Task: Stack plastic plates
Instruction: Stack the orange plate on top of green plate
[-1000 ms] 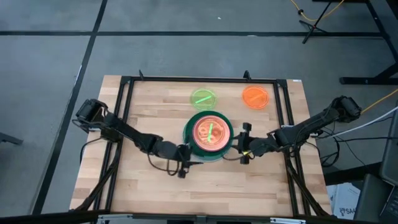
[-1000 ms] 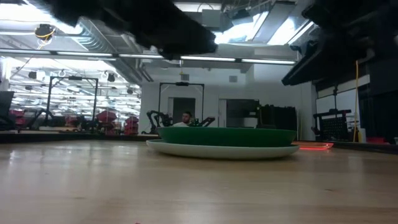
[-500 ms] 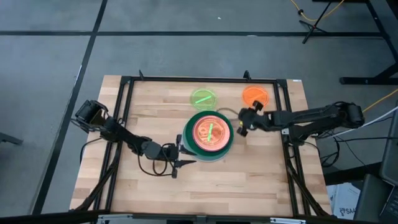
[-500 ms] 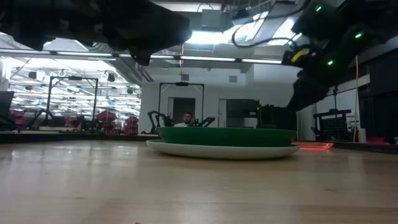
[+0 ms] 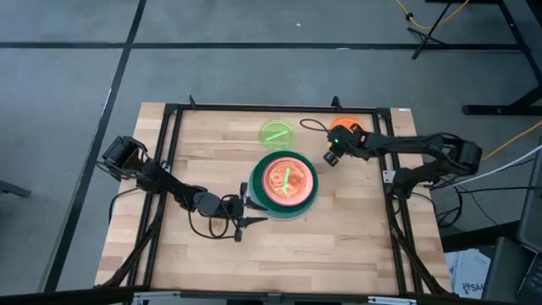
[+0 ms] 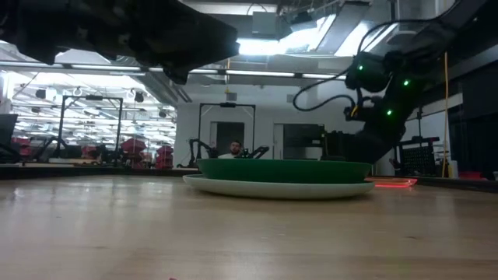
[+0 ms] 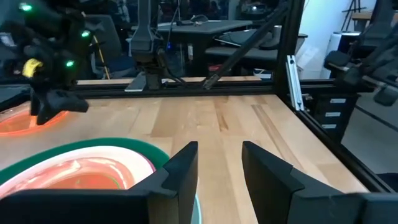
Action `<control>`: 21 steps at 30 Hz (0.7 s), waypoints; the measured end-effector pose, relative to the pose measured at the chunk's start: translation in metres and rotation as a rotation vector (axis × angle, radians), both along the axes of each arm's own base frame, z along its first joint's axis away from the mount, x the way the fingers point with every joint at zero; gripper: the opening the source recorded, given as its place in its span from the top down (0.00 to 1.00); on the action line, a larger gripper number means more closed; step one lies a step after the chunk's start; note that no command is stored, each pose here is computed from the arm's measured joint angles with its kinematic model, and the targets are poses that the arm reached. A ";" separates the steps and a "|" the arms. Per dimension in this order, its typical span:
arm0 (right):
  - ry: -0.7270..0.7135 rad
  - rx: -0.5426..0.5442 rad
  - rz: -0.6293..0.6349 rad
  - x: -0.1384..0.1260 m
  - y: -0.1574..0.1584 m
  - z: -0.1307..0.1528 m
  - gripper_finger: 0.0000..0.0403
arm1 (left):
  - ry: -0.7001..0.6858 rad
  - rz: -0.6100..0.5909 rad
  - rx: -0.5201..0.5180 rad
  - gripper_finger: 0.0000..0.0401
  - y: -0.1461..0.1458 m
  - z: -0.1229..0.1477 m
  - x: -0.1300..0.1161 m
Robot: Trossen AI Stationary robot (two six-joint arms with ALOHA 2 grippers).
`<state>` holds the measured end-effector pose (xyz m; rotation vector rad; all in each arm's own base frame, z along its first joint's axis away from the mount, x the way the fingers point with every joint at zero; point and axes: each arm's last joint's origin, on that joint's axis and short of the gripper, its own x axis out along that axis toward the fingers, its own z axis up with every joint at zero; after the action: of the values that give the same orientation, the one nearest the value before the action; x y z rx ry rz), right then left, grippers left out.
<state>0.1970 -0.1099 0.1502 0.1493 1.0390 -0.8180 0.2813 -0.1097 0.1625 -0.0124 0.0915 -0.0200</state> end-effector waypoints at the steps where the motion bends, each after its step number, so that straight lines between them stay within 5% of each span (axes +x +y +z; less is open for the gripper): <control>1: 0.006 -0.001 -0.007 0.000 -0.003 -0.002 0.66 | 0.001 0.000 0.000 0.70 0.000 0.000 0.000; 21: 0.069 0.003 -0.080 -0.005 -0.039 -0.030 0.66 | 0.024 0.020 0.012 0.70 0.001 -0.002 0.000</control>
<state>0.1922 -0.1493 0.1200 0.1672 1.1044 -0.8992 0.2815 -0.1087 0.1601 -0.0012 0.1150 0.0002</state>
